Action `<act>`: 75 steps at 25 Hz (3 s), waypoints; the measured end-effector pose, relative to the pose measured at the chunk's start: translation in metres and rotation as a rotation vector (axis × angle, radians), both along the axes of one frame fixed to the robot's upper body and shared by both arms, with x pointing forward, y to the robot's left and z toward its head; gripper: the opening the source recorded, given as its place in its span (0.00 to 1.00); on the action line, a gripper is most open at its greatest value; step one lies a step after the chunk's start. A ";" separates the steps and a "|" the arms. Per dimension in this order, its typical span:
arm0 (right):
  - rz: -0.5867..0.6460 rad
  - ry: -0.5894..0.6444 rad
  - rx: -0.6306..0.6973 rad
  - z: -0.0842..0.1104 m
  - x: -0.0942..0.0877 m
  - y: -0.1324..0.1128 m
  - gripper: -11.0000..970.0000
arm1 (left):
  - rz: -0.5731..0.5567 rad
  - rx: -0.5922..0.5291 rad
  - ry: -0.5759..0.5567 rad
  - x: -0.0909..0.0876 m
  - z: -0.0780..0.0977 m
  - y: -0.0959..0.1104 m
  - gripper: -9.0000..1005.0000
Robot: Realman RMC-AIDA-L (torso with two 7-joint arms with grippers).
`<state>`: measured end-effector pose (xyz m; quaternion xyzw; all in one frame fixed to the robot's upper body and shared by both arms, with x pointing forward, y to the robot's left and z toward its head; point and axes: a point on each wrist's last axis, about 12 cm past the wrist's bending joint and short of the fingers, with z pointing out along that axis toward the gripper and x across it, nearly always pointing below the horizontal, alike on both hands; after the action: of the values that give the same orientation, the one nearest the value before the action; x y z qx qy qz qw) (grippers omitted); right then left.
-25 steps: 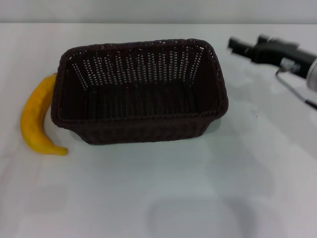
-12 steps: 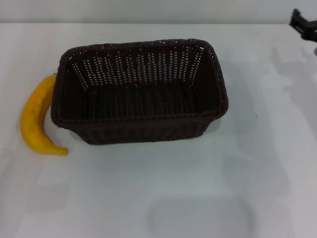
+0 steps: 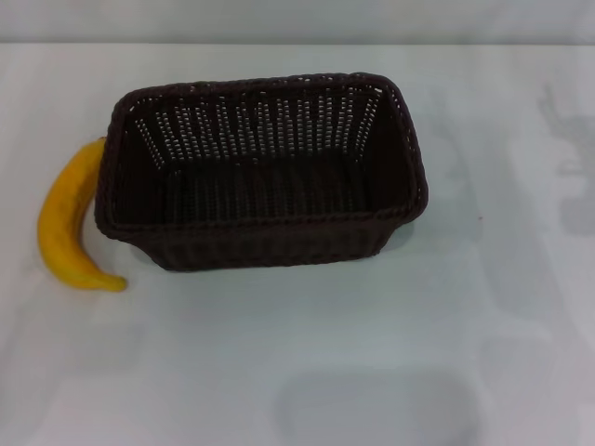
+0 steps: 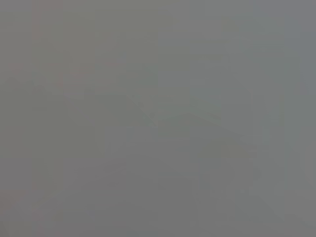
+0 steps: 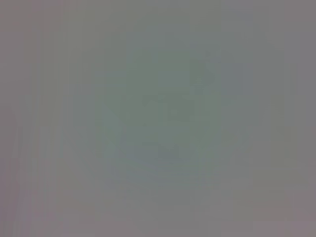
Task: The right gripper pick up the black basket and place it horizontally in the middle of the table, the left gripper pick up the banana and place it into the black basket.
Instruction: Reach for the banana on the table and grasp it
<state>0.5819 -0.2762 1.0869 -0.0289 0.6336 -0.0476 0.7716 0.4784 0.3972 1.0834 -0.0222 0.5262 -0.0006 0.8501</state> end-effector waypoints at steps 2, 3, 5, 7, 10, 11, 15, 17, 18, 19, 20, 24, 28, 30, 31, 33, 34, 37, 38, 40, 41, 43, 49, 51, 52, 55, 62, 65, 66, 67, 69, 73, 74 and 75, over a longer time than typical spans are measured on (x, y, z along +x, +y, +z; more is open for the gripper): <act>0.038 -0.003 -0.053 -0.002 -0.002 0.003 0.84 | -0.002 -0.003 0.002 0.004 0.004 0.003 0.83; 0.053 -0.004 -0.076 -0.003 -0.003 0.005 0.84 | -0.007 -0.018 0.007 0.006 0.006 0.005 0.83; 0.064 -0.006 -0.096 -0.004 -0.005 0.005 0.84 | -0.021 -0.048 0.018 0.009 0.008 0.008 0.83; 0.061 -0.003 -0.099 -0.006 -0.007 0.003 0.84 | -0.053 -0.074 0.035 0.011 0.011 0.010 0.83; 0.057 0.003 -0.101 -0.007 -0.009 0.001 0.84 | -0.137 -0.091 0.106 0.014 0.019 0.016 0.83; 0.056 0.004 -0.102 -0.008 -0.009 0.001 0.84 | -0.163 -0.099 0.140 0.015 0.023 0.018 0.83; 0.055 0.015 -0.104 -0.009 -0.009 0.000 0.84 | -0.274 -0.045 0.316 0.021 0.040 0.019 0.83; 0.058 0.019 -0.105 -0.010 -0.008 0.001 0.84 | -0.312 -0.006 0.387 0.022 0.048 0.017 0.83; 0.058 0.021 -0.105 -0.010 -0.008 0.001 0.84 | -0.326 0.011 0.418 0.022 0.051 0.016 0.83; 0.058 0.021 -0.105 -0.010 -0.008 0.001 0.84 | -0.338 0.017 0.446 0.022 0.054 0.015 0.83; 0.060 0.024 -0.104 -0.010 -0.007 0.002 0.84 | -0.358 0.023 0.502 0.023 0.057 0.014 0.83; 0.062 0.021 -0.100 -0.009 -0.006 0.003 0.84 | -0.380 0.007 0.703 0.027 0.067 0.012 0.83; 0.065 0.018 -0.096 -0.008 -0.006 0.004 0.84 | -0.343 -0.016 0.907 0.029 0.071 0.010 0.83; 0.070 0.015 -0.095 -0.007 -0.006 0.005 0.84 | -0.323 -0.038 0.984 0.029 0.070 0.009 0.83; 0.071 0.014 -0.095 -0.006 -0.006 0.005 0.84 | -0.315 -0.052 1.014 0.030 0.070 0.008 0.83; 0.072 0.013 -0.095 -0.006 -0.006 0.005 0.84 | -0.302 -0.082 1.057 0.031 0.068 0.009 0.83; 0.073 0.013 -0.095 -0.006 -0.006 0.005 0.84 | -0.295 -0.088 1.076 0.032 0.067 0.008 0.83; 0.080 0.014 -0.096 -0.007 -0.007 0.007 0.84 | -0.295 -0.082 1.135 0.036 0.063 0.005 0.83; 0.082 0.013 -0.095 -0.006 -0.007 0.008 0.84 | -0.302 -0.077 1.157 0.038 0.060 0.003 0.83; 0.088 0.010 -0.092 -0.006 -0.007 0.010 0.84 | -0.319 -0.070 1.202 0.044 0.055 -0.002 0.83; 0.092 0.009 -0.092 -0.006 -0.007 0.011 0.84 | -0.326 -0.066 1.222 0.048 0.052 -0.004 0.83; 0.099 0.010 -0.094 -0.006 -0.008 0.012 0.84 | -0.339 -0.059 1.253 0.055 0.047 -0.009 0.83; 0.101 0.011 -0.086 -0.008 -0.013 0.013 0.84 | -0.374 -0.025 1.280 0.066 0.039 -0.018 0.83; 0.103 0.010 -0.085 -0.008 -0.013 0.013 0.84 | -0.378 -0.015 1.281 0.067 0.037 -0.020 0.83; 0.104 0.010 -0.085 -0.008 -0.014 0.013 0.84 | -0.380 -0.011 1.282 0.067 0.036 -0.021 0.83; 0.105 0.009 -0.085 -0.008 -0.014 0.013 0.84 | -0.385 -0.005 1.281 0.069 0.035 -0.023 0.83; 0.116 0.012 -0.088 -0.009 -0.015 0.016 0.84 | -0.395 0.000 1.290 0.072 0.029 -0.027 0.83; 0.116 0.012 -0.089 -0.009 -0.015 0.016 0.84 | -0.408 0.003 1.299 0.074 0.023 -0.030 0.83; 0.116 0.012 -0.089 -0.009 -0.016 0.016 0.84 | -0.409 0.003 1.301 0.074 0.021 -0.030 0.83; 0.118 0.013 -0.090 -0.010 -0.016 0.016 0.84 | -0.409 0.002 1.303 0.074 0.020 -0.031 0.83; 0.122 0.018 -0.093 -0.011 -0.017 0.017 0.84 | -0.405 0.003 1.303 0.075 0.017 -0.031 0.83; 0.124 0.024 -0.097 -0.012 -0.017 0.017 0.84 | -0.410 0.008 1.305 0.078 0.012 -0.034 0.83; 0.125 0.024 -0.097 -0.012 -0.017 0.017 0.84 | -0.413 0.008 1.306 0.078 0.011 -0.035 0.83; 0.125 0.025 -0.097 -0.012 -0.017 0.017 0.84 | -0.414 0.008 1.306 0.079 0.010 -0.035 0.83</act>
<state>0.5647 -0.2593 1.0744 -0.1064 0.6369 -0.0296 0.7630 0.5573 0.3618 1.0933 0.0863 0.9245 -0.1479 0.3407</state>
